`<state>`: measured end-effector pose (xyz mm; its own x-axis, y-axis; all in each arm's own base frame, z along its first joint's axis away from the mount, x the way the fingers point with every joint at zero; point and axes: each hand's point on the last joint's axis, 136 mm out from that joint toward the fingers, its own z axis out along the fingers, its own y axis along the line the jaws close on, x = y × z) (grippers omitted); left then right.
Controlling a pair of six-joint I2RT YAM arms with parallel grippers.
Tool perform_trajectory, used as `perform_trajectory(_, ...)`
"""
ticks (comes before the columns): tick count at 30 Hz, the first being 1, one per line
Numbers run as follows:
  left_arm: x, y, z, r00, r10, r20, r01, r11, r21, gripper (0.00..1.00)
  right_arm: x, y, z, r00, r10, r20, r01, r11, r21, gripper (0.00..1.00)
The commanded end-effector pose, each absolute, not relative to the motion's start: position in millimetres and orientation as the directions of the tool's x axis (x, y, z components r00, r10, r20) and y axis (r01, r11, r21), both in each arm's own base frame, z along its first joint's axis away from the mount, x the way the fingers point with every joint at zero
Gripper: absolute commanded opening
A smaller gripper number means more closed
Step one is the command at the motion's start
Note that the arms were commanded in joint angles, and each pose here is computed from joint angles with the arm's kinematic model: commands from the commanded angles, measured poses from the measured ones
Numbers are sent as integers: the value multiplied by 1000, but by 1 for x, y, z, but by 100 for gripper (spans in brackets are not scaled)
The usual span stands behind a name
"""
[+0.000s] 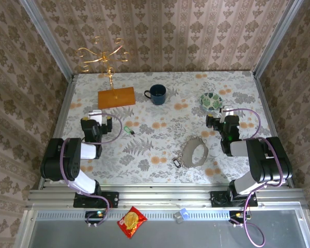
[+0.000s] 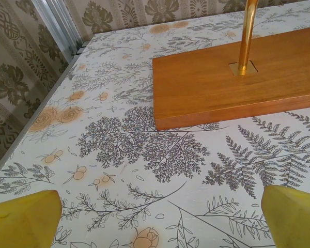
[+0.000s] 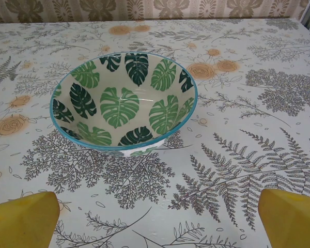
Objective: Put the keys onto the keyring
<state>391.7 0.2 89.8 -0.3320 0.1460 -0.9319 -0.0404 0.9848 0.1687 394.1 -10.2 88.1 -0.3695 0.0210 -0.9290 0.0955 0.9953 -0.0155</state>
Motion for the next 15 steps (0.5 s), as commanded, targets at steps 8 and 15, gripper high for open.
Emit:
perform_trajectory(8, 398, 1, 98, -315, 129, -940, -31, 989, 146, 100, 400, -8, 98, -342, 31, -939, 88, 996, 1, 100)
perform_trajectory(15, 399, 1, 98, -314, 129, -941, -31, 989, 146, 100, 399, -8, 97, -344, 32, -938, 87, 996, 2, 100)
